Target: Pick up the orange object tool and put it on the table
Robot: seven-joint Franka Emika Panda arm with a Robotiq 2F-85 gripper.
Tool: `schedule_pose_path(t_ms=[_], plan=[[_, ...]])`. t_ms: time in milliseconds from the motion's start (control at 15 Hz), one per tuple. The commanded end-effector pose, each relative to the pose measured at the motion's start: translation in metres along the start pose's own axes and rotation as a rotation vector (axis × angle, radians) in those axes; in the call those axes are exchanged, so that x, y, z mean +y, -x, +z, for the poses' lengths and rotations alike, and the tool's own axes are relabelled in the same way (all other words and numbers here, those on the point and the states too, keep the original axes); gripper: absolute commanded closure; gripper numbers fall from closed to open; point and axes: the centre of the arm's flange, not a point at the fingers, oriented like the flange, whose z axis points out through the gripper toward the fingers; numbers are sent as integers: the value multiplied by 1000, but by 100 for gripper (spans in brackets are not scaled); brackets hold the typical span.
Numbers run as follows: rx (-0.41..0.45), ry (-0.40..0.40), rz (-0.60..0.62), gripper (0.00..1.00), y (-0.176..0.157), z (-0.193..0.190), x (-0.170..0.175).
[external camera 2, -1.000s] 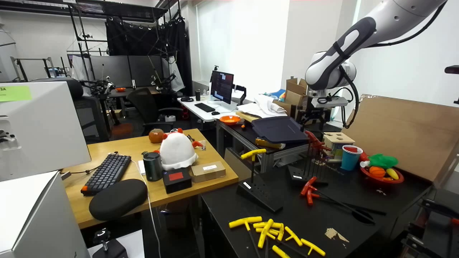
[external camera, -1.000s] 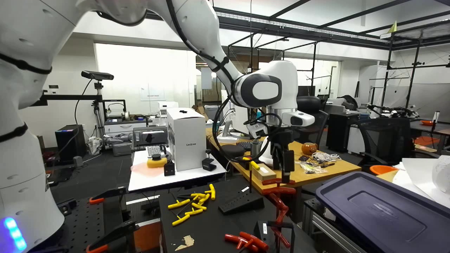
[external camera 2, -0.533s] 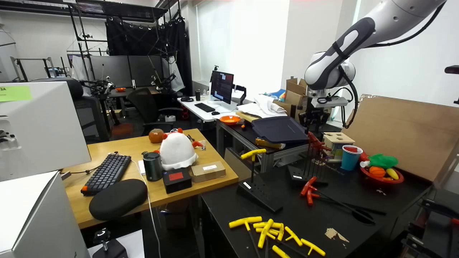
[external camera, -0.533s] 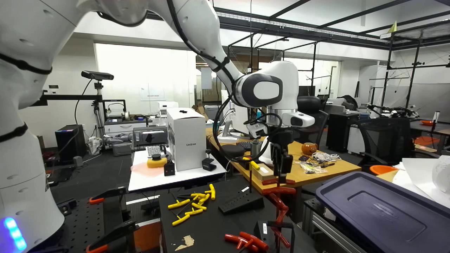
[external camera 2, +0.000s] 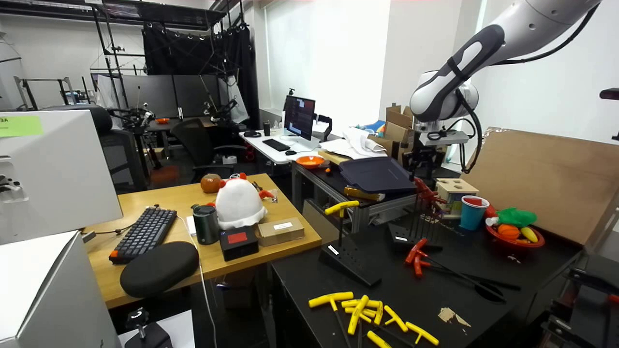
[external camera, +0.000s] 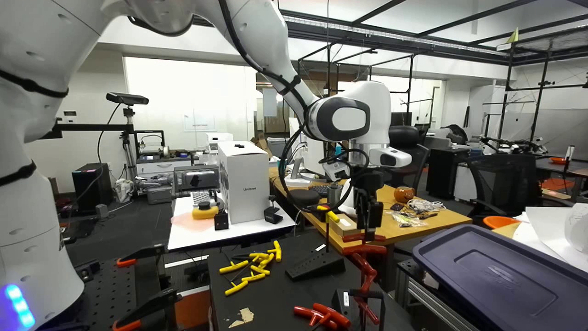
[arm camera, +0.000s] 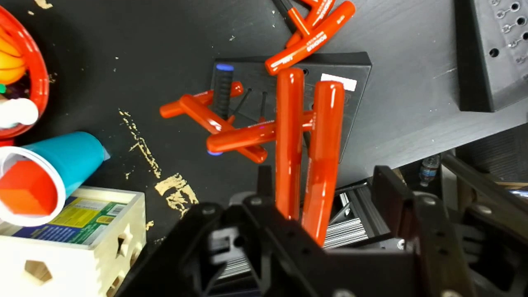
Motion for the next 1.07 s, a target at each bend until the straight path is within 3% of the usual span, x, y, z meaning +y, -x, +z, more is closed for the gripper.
schedule_pose_path(t_ms=[0, 200, 333, 467, 1000], plan=[[-19, 7, 9, 65, -3, -4, -1], [-22, 6, 11, 90, -3, -4, 0], [-23, 5, 11, 99, -2, -4, 0], [-26, 2, 11, 95, -2, -4, 1], [-21, -15, 14, 95, 2, -15, 2]])
